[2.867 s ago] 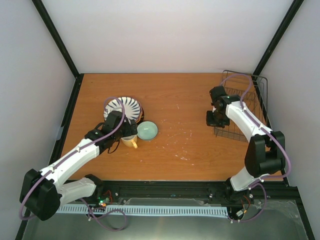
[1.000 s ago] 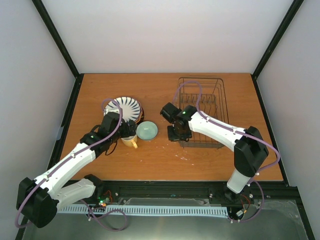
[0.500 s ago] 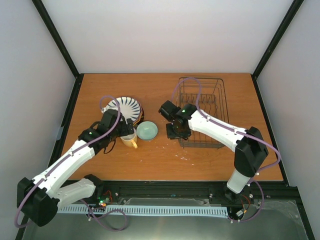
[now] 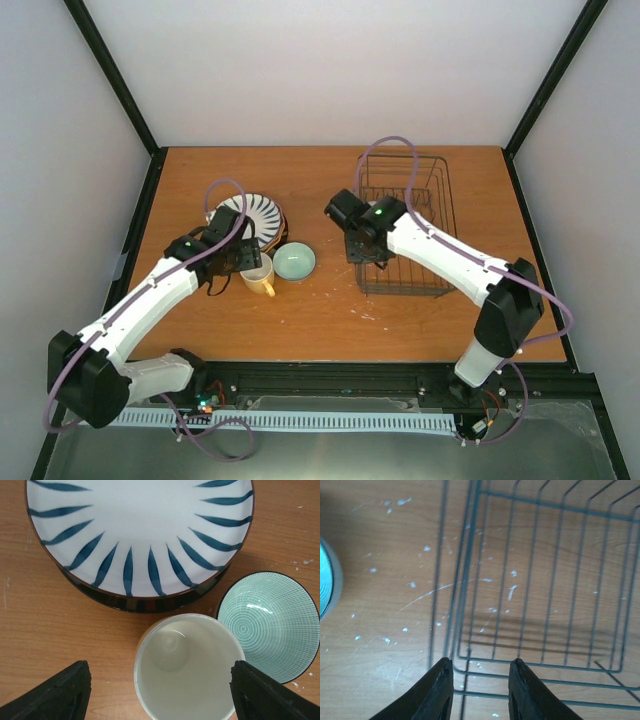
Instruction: Load the mixed dishes into the dish rack
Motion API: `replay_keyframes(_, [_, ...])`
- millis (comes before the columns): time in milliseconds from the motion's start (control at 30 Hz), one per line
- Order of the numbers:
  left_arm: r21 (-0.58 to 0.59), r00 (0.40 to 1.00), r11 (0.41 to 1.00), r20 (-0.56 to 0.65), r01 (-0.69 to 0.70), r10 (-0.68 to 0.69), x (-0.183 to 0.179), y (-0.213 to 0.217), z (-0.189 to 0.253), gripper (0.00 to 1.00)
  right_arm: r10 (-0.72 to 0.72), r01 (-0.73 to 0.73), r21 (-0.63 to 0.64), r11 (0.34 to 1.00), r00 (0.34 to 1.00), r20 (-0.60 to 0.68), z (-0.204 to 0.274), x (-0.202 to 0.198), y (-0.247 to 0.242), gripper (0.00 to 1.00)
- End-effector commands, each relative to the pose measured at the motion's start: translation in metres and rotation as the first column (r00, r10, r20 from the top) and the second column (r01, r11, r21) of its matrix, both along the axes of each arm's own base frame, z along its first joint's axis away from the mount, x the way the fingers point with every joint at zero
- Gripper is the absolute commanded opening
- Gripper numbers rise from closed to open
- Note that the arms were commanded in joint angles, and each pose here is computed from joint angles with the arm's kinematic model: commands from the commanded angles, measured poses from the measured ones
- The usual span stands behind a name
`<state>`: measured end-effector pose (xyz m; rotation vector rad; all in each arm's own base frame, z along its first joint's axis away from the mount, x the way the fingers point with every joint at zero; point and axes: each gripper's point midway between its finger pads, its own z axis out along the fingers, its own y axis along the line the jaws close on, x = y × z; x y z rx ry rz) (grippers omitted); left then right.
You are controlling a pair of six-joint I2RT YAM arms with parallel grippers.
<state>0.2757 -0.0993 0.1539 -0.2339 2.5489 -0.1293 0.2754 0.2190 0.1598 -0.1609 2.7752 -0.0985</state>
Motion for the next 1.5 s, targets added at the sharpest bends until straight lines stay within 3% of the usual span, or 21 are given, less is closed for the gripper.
replay_keyframes(0, [0.013,0.997,1.000,-0.073,0.004,-0.003,-0.004,0.001,0.002,0.75,-0.059,0.062,-0.023,0.998,0.994,0.091,0.028,0.014,-0.038,0.31])
replay_keyframes(233, [0.044,0.987,0.999,-0.159,-0.004,0.011,-0.009,0.002,-0.016,0.73,-0.090,0.088,0.024,0.996,0.989,0.121,0.042,0.023,-0.064,0.31])
replay_keyframes(700, [0.070,0.972,0.998,-0.234,-0.004,0.021,-0.005,-0.001,-0.053,0.63,-0.065,0.061,0.038,0.997,0.990,0.121,0.041,0.026,-0.062,0.30])
replay_keyframes(1200, [0.057,0.963,0.998,-0.270,0.032,-0.015,0.005,-0.012,-0.068,0.24,-0.057,0.056,0.017,0.998,0.991,0.118,0.040,0.026,-0.066,0.30])
replay_keyframes(1367, [0.061,0.966,0.998,-0.260,0.028,-0.011,0.005,-0.011,-0.062,0.01,-0.054,0.053,0.016,0.998,0.992,0.112,0.038,0.026,-0.065,0.30])
replay_keyframes(1467, [0.064,0.967,0.998,-0.254,0.021,-0.004,0.005,-0.009,-0.058,0.01,-0.052,0.050,0.019,0.999,0.993,0.110,0.038,0.026,-0.065,0.29])
